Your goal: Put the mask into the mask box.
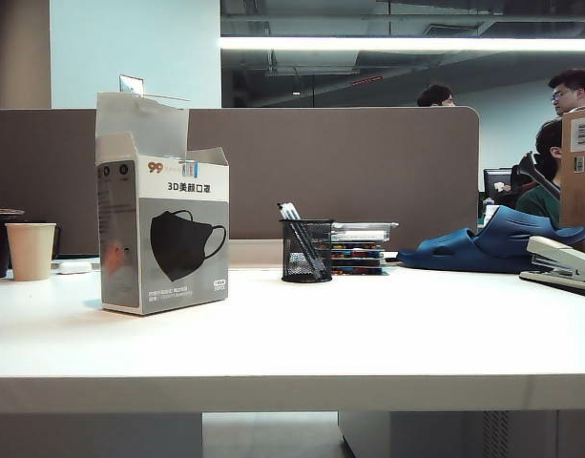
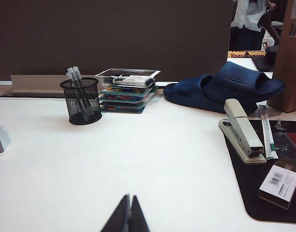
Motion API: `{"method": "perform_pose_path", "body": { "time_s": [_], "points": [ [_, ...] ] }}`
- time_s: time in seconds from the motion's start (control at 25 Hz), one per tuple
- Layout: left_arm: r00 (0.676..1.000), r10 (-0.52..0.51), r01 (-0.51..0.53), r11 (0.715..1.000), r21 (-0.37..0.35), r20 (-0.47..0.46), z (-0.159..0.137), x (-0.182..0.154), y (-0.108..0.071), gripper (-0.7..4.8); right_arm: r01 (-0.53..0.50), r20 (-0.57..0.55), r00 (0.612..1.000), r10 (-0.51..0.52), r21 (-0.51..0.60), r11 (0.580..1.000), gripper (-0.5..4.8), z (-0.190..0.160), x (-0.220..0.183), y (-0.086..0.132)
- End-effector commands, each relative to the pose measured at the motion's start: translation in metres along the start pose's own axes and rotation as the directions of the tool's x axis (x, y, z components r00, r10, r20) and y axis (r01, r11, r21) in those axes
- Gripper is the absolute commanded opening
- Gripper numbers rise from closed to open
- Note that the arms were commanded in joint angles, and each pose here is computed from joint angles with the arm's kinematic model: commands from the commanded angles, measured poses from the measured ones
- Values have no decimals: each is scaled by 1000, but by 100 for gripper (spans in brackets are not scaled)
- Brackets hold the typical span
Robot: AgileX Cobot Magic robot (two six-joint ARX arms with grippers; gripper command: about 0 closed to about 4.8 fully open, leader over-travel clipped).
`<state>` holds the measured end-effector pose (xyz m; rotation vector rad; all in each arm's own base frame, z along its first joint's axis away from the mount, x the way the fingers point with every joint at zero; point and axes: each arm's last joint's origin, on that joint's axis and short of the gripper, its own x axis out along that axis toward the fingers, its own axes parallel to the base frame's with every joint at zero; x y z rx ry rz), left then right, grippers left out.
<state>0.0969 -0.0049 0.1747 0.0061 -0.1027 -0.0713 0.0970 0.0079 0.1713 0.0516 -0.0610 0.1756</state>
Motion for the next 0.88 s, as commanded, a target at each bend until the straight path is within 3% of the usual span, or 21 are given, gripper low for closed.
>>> {"method": "perform_pose_path", "body": {
  "time_s": [0.04, 0.88],
  "points": [
    [1000, 0, 0, 1000, 0, 1, 1, 0, 0, -6, 0, 21, 1000, 0, -5, 1000, -6, 1, 0, 0],
    [1000, 0, 0, 1000, 0, 0, 1, 0, 0, -6, 0, 12, 1000, 0, -4, 1000, -5, 0, 0, 0]
  ]
}}
